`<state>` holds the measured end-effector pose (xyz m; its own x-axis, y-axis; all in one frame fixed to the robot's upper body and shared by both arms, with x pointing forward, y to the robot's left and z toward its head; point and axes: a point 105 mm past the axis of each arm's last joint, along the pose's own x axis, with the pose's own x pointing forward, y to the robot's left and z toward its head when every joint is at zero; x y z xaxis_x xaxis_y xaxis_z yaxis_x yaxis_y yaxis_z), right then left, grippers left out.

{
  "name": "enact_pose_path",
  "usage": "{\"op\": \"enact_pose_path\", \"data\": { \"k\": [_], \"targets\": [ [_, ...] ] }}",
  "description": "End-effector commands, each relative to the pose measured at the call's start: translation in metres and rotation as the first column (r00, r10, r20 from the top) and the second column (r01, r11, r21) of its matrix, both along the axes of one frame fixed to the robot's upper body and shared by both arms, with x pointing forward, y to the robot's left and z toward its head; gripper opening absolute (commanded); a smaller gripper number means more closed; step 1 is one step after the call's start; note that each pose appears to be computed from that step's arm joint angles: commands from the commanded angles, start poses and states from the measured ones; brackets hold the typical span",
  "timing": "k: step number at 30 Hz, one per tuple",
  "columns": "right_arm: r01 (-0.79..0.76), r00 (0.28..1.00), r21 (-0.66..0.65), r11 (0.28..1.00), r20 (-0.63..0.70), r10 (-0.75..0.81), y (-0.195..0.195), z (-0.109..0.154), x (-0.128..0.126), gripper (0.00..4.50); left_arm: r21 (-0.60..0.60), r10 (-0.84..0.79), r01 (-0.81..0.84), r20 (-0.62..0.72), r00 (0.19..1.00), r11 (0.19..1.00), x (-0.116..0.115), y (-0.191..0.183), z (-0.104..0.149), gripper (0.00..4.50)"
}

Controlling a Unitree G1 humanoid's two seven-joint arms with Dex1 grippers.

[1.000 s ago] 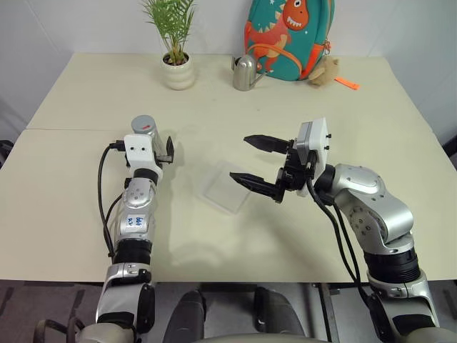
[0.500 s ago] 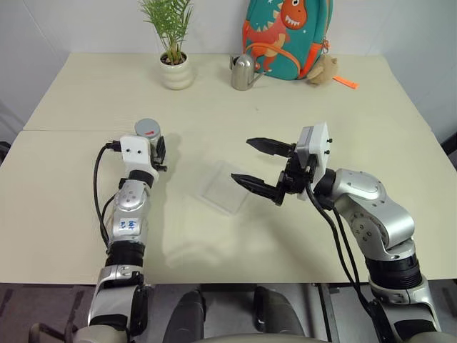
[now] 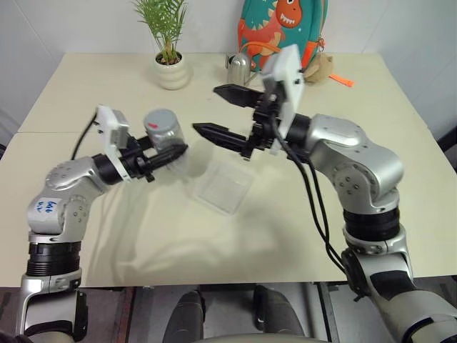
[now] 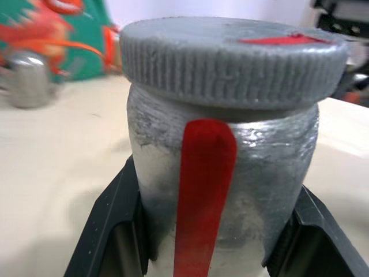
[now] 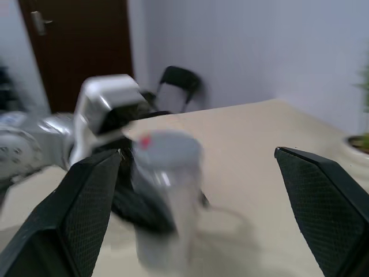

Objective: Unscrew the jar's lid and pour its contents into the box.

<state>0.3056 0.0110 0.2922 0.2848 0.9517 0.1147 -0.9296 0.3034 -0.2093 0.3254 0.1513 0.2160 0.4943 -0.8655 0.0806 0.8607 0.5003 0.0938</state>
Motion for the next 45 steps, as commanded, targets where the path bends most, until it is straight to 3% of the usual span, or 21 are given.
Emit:
{"op": "enact_pose_path", "data": {
  "k": [1,8,24,27,31,35,37,40,42,45],
  "targets": [
    [-0.044,0.999,-0.040,0.998,-0.022,0.043,0.014,-0.005,-0.005,4.50,-0.002,-0.049,0.050,0.061,0.997,0.999,-0.002,-0.016,0.010,1.93],
    [-0.010,0.998,-0.074,0.997,-0.058,0.006,0.019,-0.016,0.006,4.50,-0.005,-0.079,0.080,0.066,0.995,0.997,-0.001,-0.024,0.009,1.93],
    [-0.012,0.999,-0.042,0.999,-0.040,0.010,0.016,-0.006,0.009,4.50,0.020,-0.091,0.090,0.066,0.994,0.996,-0.002,-0.027,0.002,1.93],
    [-0.045,0.998,-0.058,0.997,-0.056,0.042,0.016,-0.012,0.005,3.88,0.017,-0.092,0.091,0.079,0.993,0.996,-0.002,-0.028,0.005,1.93],
    [-0.054,0.997,-0.054,0.997,-0.053,0.051,0.016,-0.011,0.003,2.61,0.020,-0.089,0.087,0.094,0.992,0.996,-0.001,-0.025,0.010,1.93],
    [-0.119,0.993,-0.072,0.990,-0.024,0.118,0.011,-0.009,-0.001,2.56,0.009,-0.135,0.135,0.103,0.985,0.991,-0.006,-0.022,0.016,1.93],
    [-0.252,0.967,-0.109,0.962,0.005,0.254,0.006,-0.007,-0.015,2.56,0.004,-0.213,0.214,0.094,0.973,0.977,-0.013,-0.023,0.019,1.93],
    [-0.523,0.845,-0.251,0.815,-0.029,0.534,-0.012,-0.009,-0.045,2.56,-0.042,-0.442,0.443,0.032,0.897,0.896,-0.036,-0.030,0.030,1.93],
    [-0.600,0.789,-0.298,0.743,-0.066,0.611,-0.017,-0.001,-0.050,2.56,-0.011,-0.546,0.546,-0.019,0.838,0.838,-0.048,-0.036,0.031,1.93],
    [-0.630,0.763,-0.312,0.712,-0.077,0.642,-0.020,0.007,-0.050,2.56,0.024,-0.588,0.589,-0.046,0.808,0.808,-0.054,-0.037,0.029,1.93]
  ]
}}
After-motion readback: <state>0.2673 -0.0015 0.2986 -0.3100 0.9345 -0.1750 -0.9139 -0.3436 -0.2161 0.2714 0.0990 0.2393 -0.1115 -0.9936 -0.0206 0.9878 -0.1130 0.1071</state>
